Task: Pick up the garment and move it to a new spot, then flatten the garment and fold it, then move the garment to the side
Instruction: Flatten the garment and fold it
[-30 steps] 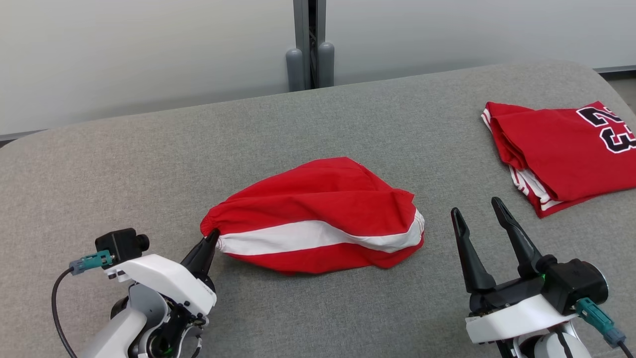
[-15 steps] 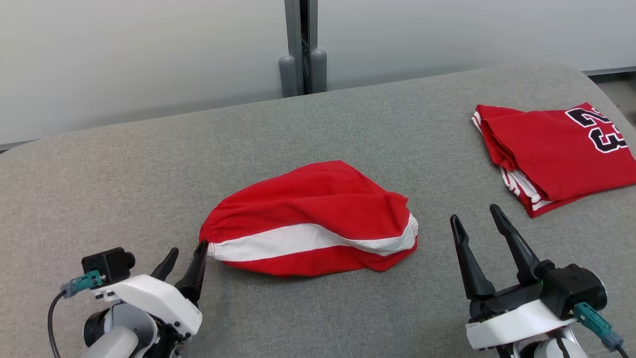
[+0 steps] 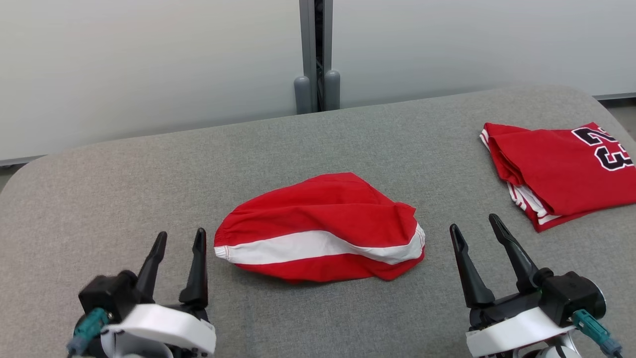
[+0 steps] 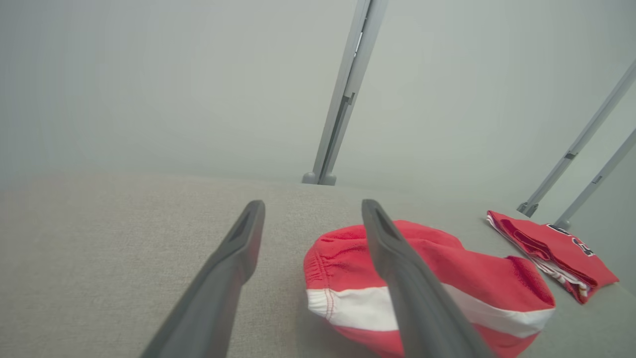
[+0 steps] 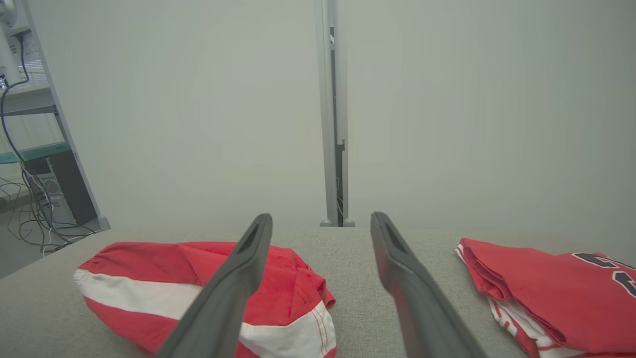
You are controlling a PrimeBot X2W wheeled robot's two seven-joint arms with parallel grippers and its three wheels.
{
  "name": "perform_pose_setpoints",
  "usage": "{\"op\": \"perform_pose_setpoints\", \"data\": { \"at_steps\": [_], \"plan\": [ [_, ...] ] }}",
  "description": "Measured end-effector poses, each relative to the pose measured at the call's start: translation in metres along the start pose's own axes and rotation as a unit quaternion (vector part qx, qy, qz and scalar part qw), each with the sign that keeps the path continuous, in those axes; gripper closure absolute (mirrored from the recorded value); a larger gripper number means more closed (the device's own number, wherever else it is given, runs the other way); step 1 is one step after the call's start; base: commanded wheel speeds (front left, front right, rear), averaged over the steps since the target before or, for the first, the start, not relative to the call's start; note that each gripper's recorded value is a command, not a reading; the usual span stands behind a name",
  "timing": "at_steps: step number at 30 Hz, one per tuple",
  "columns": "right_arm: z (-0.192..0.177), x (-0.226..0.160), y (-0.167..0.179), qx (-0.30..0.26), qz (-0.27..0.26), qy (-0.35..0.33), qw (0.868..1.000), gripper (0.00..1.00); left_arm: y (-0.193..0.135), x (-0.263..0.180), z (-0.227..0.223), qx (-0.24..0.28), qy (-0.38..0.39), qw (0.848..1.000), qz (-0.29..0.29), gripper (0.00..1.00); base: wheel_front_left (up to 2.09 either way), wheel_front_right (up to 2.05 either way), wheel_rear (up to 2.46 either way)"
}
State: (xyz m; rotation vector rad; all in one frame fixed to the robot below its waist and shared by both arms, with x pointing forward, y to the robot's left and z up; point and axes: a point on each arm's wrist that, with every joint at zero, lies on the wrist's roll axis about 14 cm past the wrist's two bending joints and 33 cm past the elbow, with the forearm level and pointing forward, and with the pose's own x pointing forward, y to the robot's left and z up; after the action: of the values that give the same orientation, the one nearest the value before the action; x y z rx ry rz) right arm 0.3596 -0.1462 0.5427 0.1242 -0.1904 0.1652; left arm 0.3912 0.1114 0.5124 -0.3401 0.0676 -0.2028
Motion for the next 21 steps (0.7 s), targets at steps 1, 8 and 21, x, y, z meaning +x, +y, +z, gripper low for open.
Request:
{"op": "perform_pose_setpoints", "data": {
  "at_steps": [1, 8, 21],
  "plan": [
    [0.001, 0.000, 0.001, 0.001, 0.002, -0.001, 1.000, 0.00, -0.003, -0.005, 0.001, 0.005, -0.009, 1.000, 0.003, 0.00, 0.00, 0.00, 0.00],
    [0.004, -0.005, 0.004, 0.005, 0.003, -0.006, 1.000, 0.00, -0.011, -0.032, 0.006, 0.047, -0.058, 0.997, 0.023, 0.00, 0.00, 0.00, 0.00],
    [-0.001, -0.014, 0.010, 0.016, 0.006, 0.002, 1.000, 0.00, 0.009, -0.059, -0.006, 0.094, -0.065, 0.991, 0.071, 0.00, 0.00, 0.00, 0.00]
  ]
}}
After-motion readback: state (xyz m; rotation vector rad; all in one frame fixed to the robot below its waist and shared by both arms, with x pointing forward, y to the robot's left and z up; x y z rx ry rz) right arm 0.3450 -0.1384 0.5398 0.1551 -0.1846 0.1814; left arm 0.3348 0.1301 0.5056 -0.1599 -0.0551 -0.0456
